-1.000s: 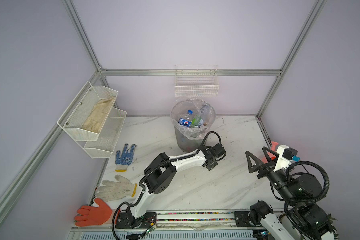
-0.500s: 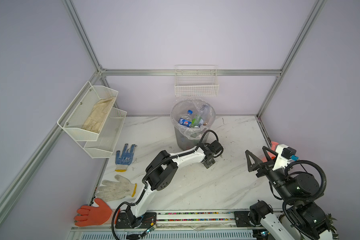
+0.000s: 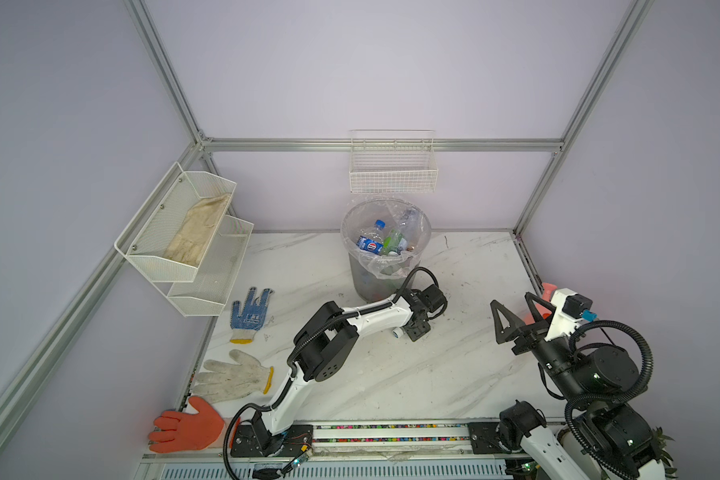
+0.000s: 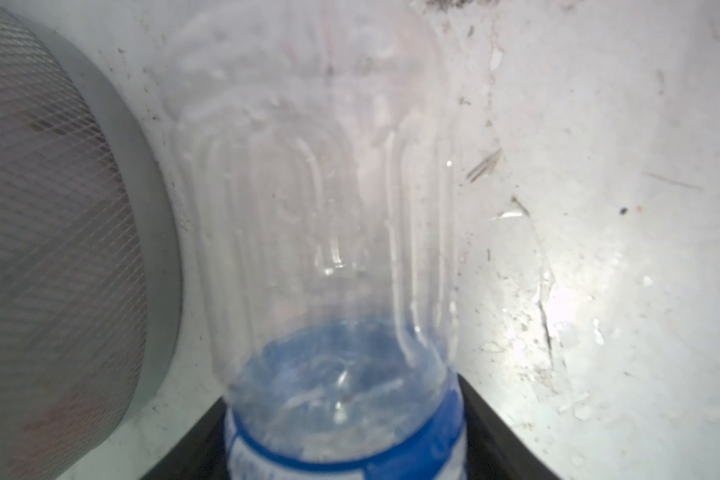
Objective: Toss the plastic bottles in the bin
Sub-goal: 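Lower the left gripper onto the small blue-labelled bottle and close it, then lift the blue-labelled bottle with the left gripper up over the bin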
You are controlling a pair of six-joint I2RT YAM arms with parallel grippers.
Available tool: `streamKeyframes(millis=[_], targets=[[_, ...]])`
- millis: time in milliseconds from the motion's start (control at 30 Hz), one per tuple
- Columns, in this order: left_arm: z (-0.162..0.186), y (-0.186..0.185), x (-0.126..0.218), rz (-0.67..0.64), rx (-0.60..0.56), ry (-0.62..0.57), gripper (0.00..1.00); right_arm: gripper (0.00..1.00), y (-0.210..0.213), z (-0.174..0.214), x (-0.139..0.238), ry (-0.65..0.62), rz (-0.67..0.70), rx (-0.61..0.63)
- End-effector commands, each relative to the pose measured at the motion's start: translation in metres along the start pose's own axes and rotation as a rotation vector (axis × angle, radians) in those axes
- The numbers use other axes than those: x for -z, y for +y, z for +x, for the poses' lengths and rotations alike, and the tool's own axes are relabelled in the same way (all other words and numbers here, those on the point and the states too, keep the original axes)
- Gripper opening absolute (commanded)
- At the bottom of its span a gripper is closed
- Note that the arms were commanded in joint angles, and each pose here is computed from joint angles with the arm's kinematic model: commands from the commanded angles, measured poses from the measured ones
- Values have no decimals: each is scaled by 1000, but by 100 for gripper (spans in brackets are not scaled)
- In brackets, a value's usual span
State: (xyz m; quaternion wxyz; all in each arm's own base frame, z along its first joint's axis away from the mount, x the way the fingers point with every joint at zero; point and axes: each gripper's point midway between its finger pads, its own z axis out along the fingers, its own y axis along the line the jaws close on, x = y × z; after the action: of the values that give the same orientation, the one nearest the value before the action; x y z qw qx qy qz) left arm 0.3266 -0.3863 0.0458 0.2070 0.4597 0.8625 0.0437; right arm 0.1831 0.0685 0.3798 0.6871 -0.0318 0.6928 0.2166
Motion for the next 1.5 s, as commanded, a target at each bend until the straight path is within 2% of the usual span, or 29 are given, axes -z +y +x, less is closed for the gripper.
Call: streamKeyframes(millis=[0,100,400,967,1200,1467], targets=[[-21,-2,16,26,10,-57,56,97,1,-7,2,-35,-4,12],[-24,-1,25,17,9,-71,49,97,1,-7,3,-37,-2,13],[-46,7,79,-29,6,-184,44,97,-2,-7,2,-37,13,9],[-101,35,258,-61,68,-616,44,97,-2,-9,6,-52,11,7],[-105,60,337,-82,131,-822,45,97,13,-7,6,-42,-74,35],[-93,86,422,-102,188,-1046,47,97,25,3,-2,0,-150,57]])
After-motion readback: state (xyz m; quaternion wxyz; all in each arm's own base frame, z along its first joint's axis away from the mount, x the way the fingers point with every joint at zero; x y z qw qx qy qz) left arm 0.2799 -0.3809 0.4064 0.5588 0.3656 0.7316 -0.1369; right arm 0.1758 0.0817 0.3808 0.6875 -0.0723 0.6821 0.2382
